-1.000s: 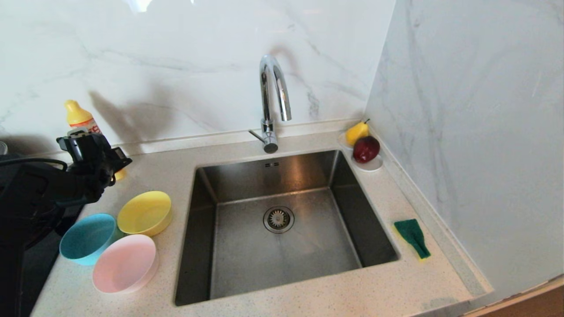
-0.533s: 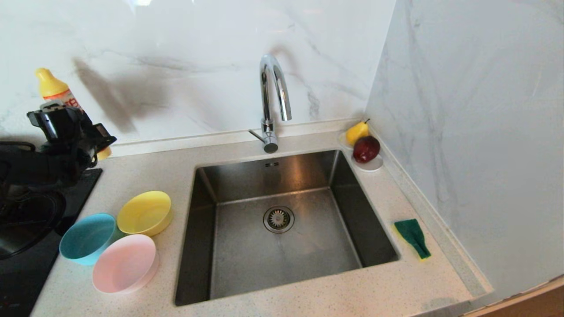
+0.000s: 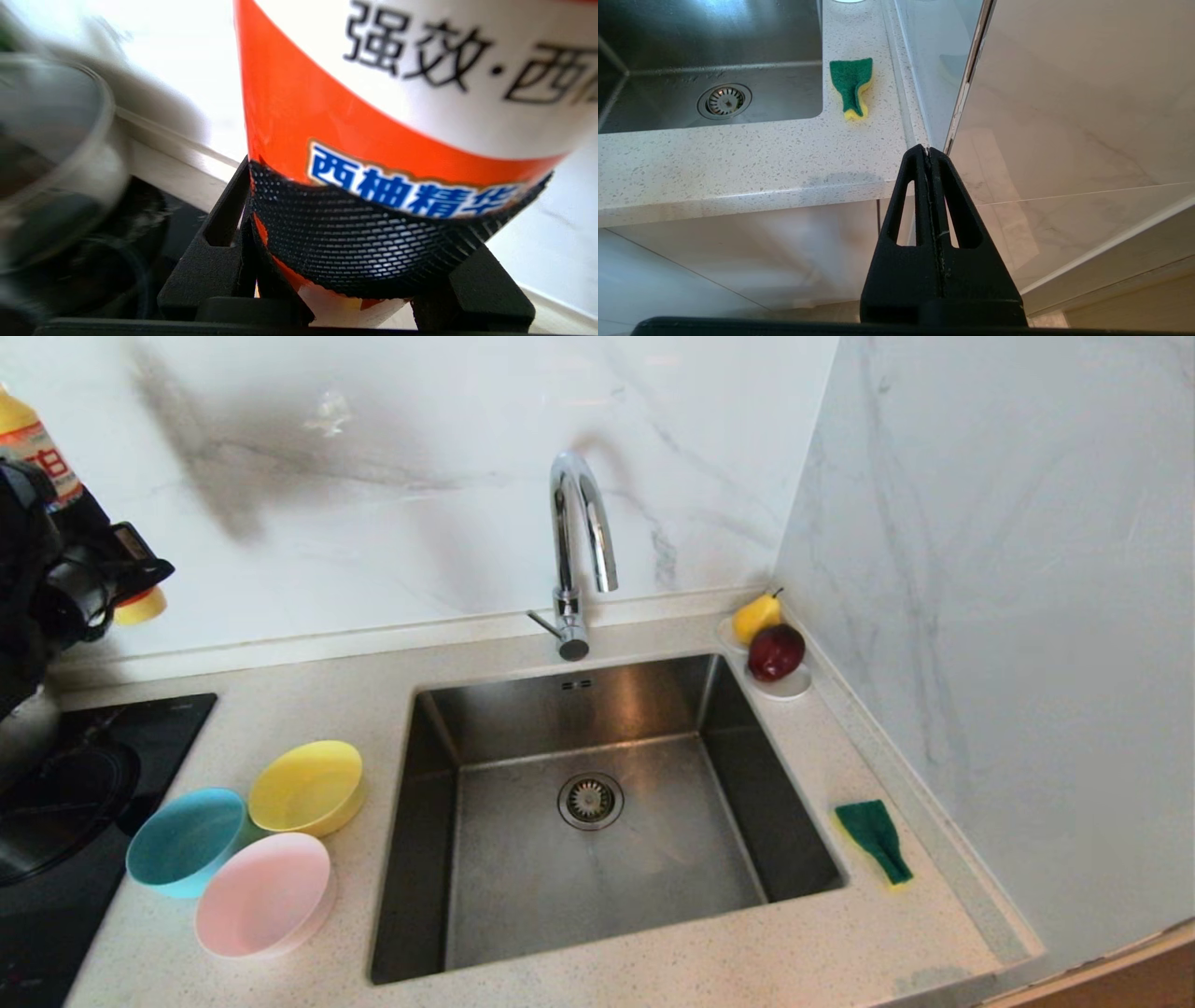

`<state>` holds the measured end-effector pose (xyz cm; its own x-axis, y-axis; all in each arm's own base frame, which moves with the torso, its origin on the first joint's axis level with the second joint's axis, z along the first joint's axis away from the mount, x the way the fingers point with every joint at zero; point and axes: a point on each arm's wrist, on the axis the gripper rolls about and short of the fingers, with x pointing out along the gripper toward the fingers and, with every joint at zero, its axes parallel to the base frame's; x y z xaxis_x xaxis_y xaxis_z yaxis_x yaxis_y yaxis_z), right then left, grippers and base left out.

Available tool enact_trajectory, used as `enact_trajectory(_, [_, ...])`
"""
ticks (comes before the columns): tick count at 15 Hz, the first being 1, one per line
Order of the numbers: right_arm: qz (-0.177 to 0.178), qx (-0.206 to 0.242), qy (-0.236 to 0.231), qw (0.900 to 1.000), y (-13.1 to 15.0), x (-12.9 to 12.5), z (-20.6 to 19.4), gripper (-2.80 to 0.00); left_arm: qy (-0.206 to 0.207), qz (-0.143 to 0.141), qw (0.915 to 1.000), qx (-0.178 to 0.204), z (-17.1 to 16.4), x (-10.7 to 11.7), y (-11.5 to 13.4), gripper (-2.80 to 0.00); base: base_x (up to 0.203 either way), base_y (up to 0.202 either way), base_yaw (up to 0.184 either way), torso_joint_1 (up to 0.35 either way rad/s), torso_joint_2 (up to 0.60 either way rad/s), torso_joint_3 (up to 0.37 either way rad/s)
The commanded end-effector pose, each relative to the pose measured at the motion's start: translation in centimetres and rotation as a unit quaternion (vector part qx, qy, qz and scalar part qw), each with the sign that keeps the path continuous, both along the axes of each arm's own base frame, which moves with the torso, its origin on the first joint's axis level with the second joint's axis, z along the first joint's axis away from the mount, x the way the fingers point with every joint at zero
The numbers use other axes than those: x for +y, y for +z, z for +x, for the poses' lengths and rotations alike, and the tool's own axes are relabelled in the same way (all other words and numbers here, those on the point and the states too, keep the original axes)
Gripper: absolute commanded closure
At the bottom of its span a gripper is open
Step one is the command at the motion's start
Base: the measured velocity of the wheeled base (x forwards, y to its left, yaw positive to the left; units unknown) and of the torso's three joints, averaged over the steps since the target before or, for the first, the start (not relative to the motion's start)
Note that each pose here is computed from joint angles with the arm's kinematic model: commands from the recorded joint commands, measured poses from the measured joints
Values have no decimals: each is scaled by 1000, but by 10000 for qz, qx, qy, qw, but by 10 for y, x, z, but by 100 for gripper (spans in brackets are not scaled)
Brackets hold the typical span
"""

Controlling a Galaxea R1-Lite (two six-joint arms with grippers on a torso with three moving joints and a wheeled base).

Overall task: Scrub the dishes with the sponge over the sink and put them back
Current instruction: Squeeze it onto the sponge

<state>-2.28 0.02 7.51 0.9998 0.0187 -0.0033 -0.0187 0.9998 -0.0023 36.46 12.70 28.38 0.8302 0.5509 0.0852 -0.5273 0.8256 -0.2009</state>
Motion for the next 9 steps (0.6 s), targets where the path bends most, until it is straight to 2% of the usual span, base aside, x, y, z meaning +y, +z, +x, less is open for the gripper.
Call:
enact_trajectory(1, [-4, -1, 1, 10000, 0, 0, 0, 0, -3, 157, 9990, -421, -43, -15, 43, 0, 0, 0, 0, 0, 0, 0])
enact_trajectory(3, [-4, -1, -1, 10000, 0, 0, 0, 0, -112, 246, 9982, -528, -74, -29, 68, 0, 0, 0, 0, 0, 0, 0])
enact_trajectory(5, [-1, -1, 4, 10000, 0, 0, 0, 0, -302, 490, 9963, -642, -99, -45, 87, 0, 0, 0, 0, 0, 0, 0])
enact_trajectory(9, [2, -1, 12, 10000, 0, 0, 0, 0, -869, 848, 9904, -656, -133, -86, 104, 0, 0, 0, 0, 0, 0, 0])
